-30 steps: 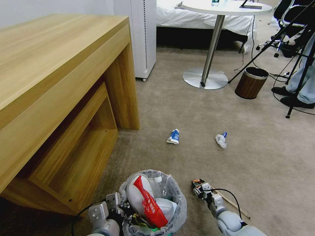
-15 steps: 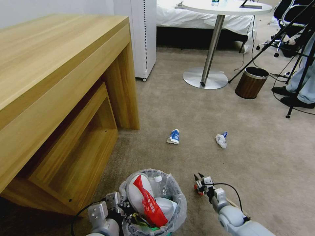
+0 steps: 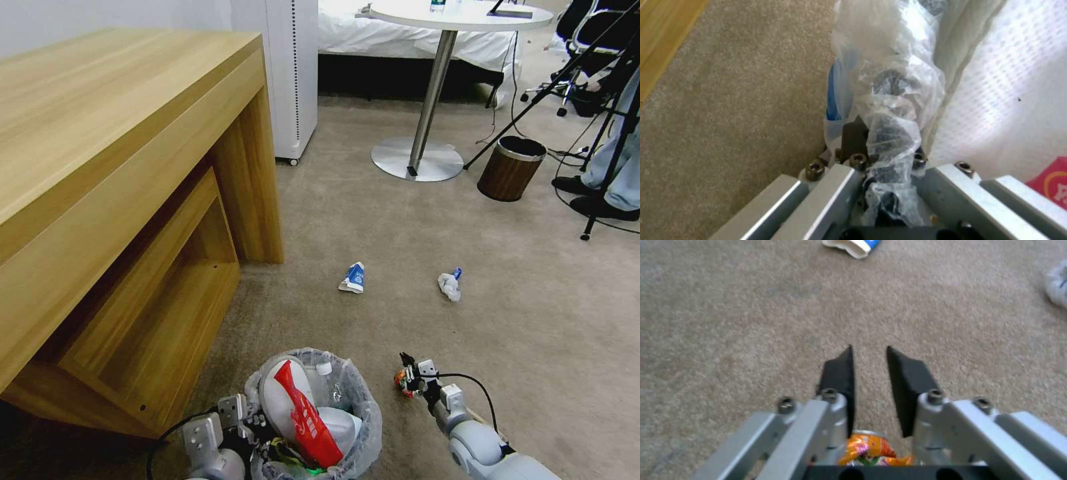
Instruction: Pick up the trash bin and place the garbage on the floor into it.
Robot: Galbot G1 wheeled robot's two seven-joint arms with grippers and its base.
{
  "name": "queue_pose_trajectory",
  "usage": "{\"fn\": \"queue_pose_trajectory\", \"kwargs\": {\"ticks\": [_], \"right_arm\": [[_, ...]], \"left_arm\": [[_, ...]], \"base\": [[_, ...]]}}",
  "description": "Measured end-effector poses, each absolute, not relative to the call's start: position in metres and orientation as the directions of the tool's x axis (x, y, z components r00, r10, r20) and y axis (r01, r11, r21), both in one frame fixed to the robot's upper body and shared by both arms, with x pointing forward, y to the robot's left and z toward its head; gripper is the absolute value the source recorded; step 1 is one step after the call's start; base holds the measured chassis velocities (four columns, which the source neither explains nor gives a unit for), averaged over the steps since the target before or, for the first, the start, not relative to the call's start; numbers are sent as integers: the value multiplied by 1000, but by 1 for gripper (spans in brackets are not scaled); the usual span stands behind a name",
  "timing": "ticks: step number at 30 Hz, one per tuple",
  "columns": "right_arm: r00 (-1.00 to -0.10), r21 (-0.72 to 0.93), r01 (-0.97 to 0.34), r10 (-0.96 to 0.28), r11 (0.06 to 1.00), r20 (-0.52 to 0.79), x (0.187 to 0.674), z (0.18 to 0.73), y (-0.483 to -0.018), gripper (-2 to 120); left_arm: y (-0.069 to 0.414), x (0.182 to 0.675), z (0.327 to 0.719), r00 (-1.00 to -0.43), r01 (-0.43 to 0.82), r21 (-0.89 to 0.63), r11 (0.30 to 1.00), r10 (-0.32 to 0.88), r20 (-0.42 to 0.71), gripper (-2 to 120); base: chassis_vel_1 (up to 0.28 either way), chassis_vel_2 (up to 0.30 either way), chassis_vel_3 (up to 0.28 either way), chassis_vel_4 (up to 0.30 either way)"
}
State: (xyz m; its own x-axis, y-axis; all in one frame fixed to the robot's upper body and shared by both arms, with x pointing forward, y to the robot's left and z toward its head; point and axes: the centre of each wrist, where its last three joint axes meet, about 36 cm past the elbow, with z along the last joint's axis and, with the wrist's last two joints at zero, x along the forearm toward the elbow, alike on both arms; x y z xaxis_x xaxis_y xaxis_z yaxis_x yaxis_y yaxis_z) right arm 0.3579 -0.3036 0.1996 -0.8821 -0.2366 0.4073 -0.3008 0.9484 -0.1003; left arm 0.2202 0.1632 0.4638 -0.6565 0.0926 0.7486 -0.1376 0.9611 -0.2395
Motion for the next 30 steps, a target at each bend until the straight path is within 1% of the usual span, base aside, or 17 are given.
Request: {"fn": "queue_pose_trajectory", "kwargs": {"ticks": [1,3,4,5,6,7,9,10,11,13,14,16,17,18,21,30], "right_arm": [[-879,-104,-292,-224,951,421,357,202,-302,30],[-878,-104,-290,-221,951,425,356,203,-302,32],[-874,-107,-285,-212,953,437,354,204,-302,39],[-873,-109,-282,-208,953,442,353,204,-302,41],[-870,-116,-277,-198,954,451,349,204,-303,47],[-870,-116,-277,-198,954,451,349,204,-303,47],[-859,-127,-272,-181,954,479,335,201,-308,59],[-855,-131,-274,-179,953,487,329,199,-310,62],[-855,-131,-274,-179,953,487,329,199,-310,62],[-850,-143,-294,-190,945,491,322,196,-317,74],[-850,-143,-294,-190,945,491,322,196,-317,74],[-851,-153,-308,-199,939,487,322,194,-319,82],[-854,-159,-310,-201,937,480,324,192,-319,89],[-854,-159,-310,-201,937,480,324,192,-319,89],[-857,-163,-312,-204,936,473,325,189,-318,99],[-852,-163,-326,-215,931,478,320,183,-315,100]], "left_arm": [[163,220,464,-657,-137,-242,961,95,748,0],[163,220,464,-657,-137,-242,961,95,748,0],[164,221,465,-659,-137,-245,960,97,746,0],[164,222,466,-661,-137,-247,959,97,744,0],[165,223,468,-667,-136,-252,958,100,739,0],[165,223,468,-667,-136,-252,958,100,739,0],[166,224,469,-669,-134,-254,958,102,736,0],[165,224,468,-668,-133,-254,958,102,737,0],[165,224,468,-668,-133,-254,958,102,737,0],[162,222,464,-660,-132,-250,959,103,744,0],[162,222,464,-660,-132,-250,959,103,744,0],[161,222,464,-659,-132,-251,959,104,745,0],[161,221,463,-657,-131,-248,960,103,747,0],[161,221,463,-657,-131,-248,960,103,747,0],[160,218,460,-652,-132,-241,961,99,752,0],[160,216,459,-649,-133,-234,963,94,755,0]], "base": [[0,0,0,0],[0,0,0,0],[0,0,0,0],[0,0,0,0],[0,0,0,0],[0,0,0,0],[0,0,0,0],[0,0,0,0],[0,0,0,0],[0,0,0,0],[0,0,0,0],[0,0,0,0],[0,0,0,0],[0,0,0,0],[0,0,0,0],[0,0,0,0]]}}
